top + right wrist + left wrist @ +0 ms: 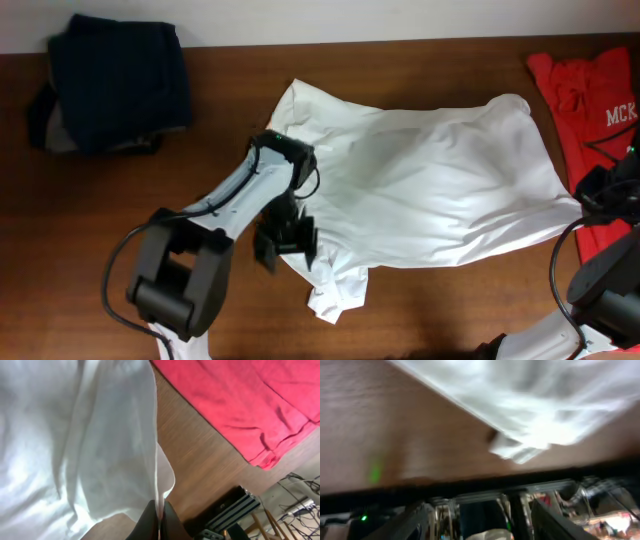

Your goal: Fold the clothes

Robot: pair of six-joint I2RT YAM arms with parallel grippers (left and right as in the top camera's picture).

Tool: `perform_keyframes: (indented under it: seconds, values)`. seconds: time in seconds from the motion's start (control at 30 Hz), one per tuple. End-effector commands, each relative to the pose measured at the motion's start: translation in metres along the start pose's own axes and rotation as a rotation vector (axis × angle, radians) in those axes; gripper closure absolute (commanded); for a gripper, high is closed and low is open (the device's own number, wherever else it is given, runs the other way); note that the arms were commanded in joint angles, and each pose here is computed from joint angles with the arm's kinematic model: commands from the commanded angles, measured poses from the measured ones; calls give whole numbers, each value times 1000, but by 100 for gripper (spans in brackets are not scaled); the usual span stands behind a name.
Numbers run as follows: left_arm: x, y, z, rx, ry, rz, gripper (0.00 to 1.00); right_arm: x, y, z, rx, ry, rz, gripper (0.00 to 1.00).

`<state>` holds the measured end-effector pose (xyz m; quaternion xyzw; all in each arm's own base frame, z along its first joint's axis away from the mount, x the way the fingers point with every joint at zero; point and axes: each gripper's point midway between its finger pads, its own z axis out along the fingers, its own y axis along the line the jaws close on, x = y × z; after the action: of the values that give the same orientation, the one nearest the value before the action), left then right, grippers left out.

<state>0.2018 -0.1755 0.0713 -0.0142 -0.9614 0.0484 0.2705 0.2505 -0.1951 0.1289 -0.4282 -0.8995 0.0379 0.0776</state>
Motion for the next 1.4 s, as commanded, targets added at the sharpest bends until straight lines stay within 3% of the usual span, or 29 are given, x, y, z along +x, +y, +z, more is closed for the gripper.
perform_keyframes:
  seconds: [0.0, 0.27, 0.3, 0.33, 0.37, 0.4, 0.57, 0.77, 0.87, 1.1, 1.37]
  values:
    - [-15, 29, 35, -66, -37, -135, 34, 0, 3, -10, -19, -29, 5, 96]
    - [-79, 30, 47, -46, -307, -203, 34, -1, 4, -10, -22, -31, 5, 96]
    - [-80, 31, 49, -44, -311, -202, 40, -1, 4, -10, -22, -32, 5, 96]
    - [-79, 32, 50, -46, -309, -202, 55, -1, 4, -10, -22, -31, 5, 96]
    - [-79, 32, 50, -48, -309, -202, 83, -1, 4, -10, -22, -32, 5, 96]
    - [-78, 32, 50, -49, -305, -203, 99, -1, 4, -10, -22, -32, 5, 96]
    - [-65, 59, 17, -31, -264, -305, 100, 4, 2, -10, -16, -12, 0, 96]
    - [-56, 105, -63, 115, -500, -348, 99, 8, 2, -10, -15, 6, -1, 96]
    - [-58, 114, -77, 121, -569, -360, 99, 7, 6, -10, -38, 3, -2, 96]
    - [-129, 82, -148, 233, -973, -224, 100, -16, 47, -15, -98, -133, -71, 96]
    - [-199, 82, -164, 239, -1152, -218, 100, -48, 56, -20, -120, -265, -59, 96]
